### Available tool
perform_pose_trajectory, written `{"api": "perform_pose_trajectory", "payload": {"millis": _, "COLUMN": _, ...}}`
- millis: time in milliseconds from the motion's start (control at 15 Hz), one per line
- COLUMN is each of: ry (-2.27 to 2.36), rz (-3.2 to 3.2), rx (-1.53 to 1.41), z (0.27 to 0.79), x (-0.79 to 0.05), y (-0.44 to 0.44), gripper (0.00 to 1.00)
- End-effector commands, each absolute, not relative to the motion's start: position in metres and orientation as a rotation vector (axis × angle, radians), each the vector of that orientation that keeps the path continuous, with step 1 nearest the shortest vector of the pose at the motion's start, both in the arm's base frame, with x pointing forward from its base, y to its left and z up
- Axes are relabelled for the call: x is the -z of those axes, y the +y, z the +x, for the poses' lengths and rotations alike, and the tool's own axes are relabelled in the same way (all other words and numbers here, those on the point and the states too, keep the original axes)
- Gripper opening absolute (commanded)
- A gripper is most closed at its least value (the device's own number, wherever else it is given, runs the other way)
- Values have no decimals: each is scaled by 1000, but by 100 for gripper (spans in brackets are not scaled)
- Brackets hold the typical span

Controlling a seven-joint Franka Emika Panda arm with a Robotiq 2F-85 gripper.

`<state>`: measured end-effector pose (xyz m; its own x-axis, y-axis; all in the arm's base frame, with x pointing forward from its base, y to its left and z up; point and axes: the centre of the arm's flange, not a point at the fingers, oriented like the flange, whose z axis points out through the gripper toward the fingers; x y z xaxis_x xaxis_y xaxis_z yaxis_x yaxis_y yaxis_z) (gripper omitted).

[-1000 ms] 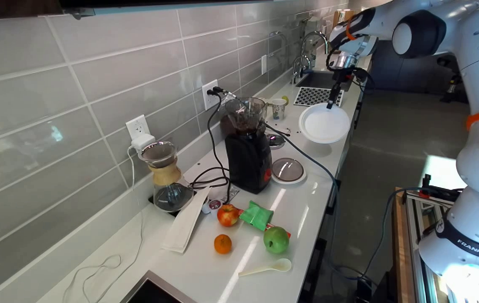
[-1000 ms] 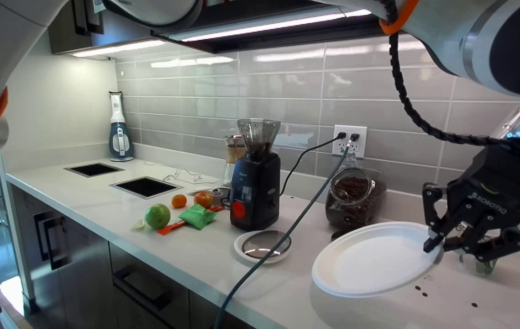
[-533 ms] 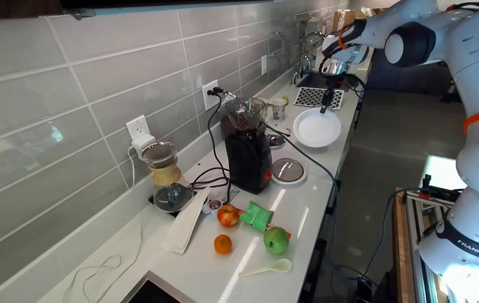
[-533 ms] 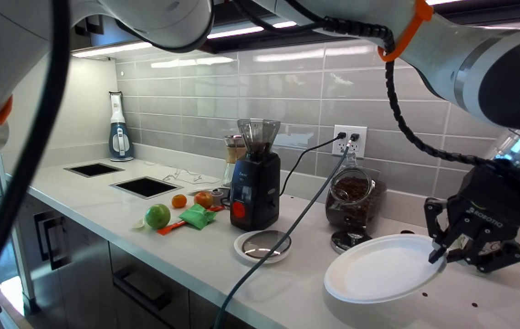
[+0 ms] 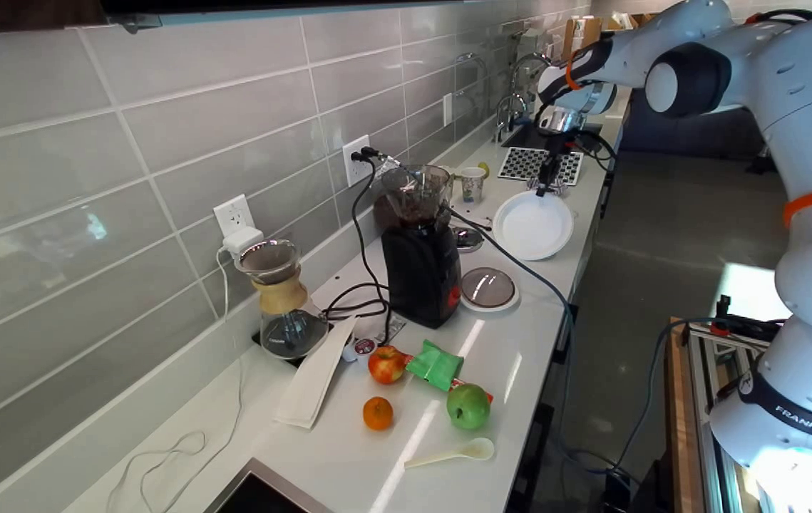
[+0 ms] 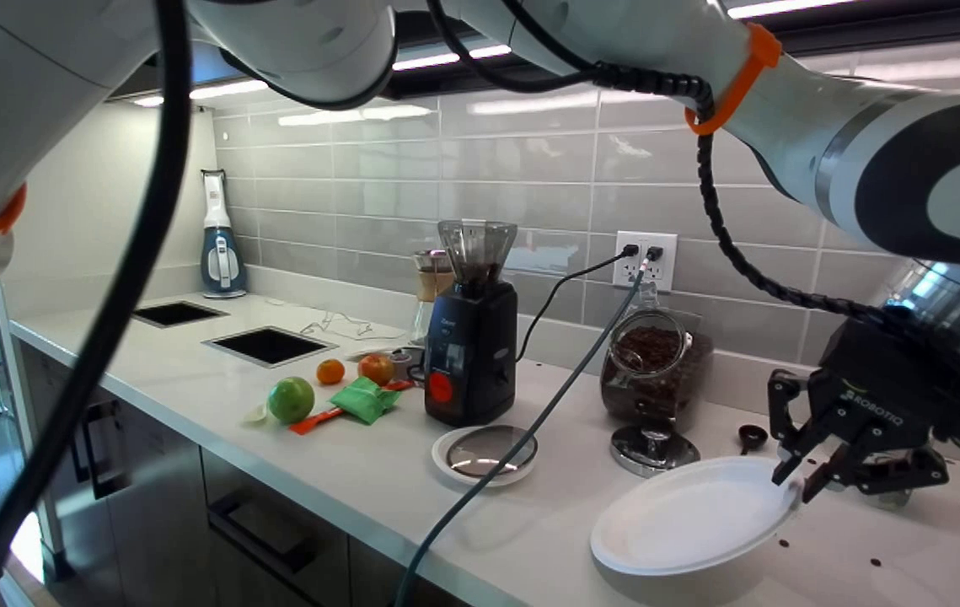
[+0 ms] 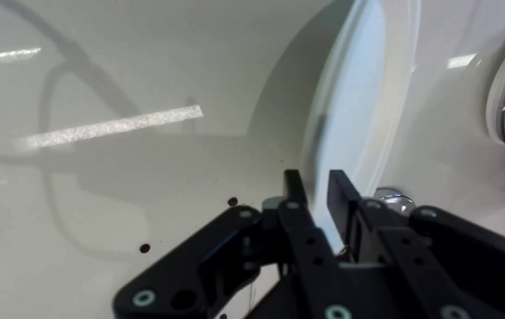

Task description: Pour the coffee beans from the white plate into the coffeemaker.

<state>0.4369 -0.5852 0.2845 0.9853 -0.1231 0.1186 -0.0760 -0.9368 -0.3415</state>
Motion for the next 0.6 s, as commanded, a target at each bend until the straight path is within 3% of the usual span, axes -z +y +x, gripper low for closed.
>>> {"api": "perform_pose_trajectory", "payload": {"millis": 0, "ry": 172, "rz": -2840, "rx": 178, "z": 444, "x": -287, "y": -590, "gripper": 54}}
{"api": "perform_pose_trajectory", "payload": {"millis": 400, "ry": 240, "rz": -2870, "rx": 201, "z": 445, "x": -310, "y": -584, "gripper": 99}}
{"api": "perform_pose_trajectory", "payload": {"millis": 533, "ry": 314, "rz": -2879, "rx": 186, "z": 446, "x": -322, "y": -569, "gripper": 100}}
